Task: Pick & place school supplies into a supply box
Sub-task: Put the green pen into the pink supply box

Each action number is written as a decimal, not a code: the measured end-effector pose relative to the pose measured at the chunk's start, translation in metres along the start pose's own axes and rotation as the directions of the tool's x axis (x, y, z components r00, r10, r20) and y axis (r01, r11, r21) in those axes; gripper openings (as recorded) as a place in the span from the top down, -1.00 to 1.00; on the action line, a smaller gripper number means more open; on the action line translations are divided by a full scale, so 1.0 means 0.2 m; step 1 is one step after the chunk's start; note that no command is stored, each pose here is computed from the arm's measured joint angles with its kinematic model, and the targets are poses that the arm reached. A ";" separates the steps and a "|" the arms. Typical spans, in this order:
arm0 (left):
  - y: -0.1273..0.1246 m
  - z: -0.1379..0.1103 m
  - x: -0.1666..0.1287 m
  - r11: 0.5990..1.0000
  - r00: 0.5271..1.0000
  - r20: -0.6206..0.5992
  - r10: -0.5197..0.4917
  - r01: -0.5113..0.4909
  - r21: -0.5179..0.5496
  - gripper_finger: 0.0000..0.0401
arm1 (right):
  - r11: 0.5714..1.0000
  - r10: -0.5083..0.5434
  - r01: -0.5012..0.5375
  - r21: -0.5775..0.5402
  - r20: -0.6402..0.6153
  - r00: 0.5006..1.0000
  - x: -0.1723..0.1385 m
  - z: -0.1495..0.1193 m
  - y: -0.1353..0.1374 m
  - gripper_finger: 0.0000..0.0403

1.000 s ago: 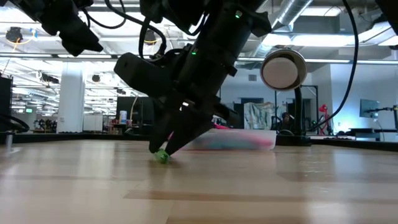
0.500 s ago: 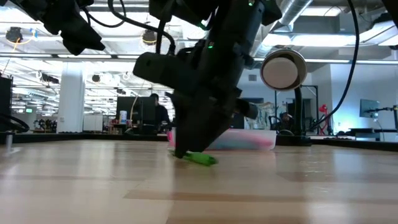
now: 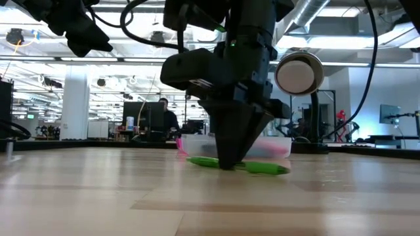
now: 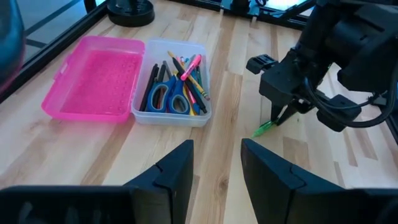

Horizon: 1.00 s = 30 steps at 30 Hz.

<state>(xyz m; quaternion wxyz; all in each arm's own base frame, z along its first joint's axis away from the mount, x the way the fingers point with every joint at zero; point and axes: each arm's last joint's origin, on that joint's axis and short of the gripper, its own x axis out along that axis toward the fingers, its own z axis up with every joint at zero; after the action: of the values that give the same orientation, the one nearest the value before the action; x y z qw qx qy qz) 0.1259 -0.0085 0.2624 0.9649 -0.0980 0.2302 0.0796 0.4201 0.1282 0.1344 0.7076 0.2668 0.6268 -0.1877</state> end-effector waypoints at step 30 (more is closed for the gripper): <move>0.02 -0.08 0.04 0.997 0.998 -0.040 0.046 -0.048 -0.059 0.37 | 0.945 -0.045 0.028 -0.325 -0.047 0.998 -0.14 -0.02 -0.03 0.95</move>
<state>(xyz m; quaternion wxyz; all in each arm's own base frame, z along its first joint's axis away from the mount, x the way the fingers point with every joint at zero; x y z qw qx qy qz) 0.1266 -0.0077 0.2443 0.9548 -0.1232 0.2486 0.1071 0.4088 0.1243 0.1601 0.7212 0.1401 0.6726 -0.0879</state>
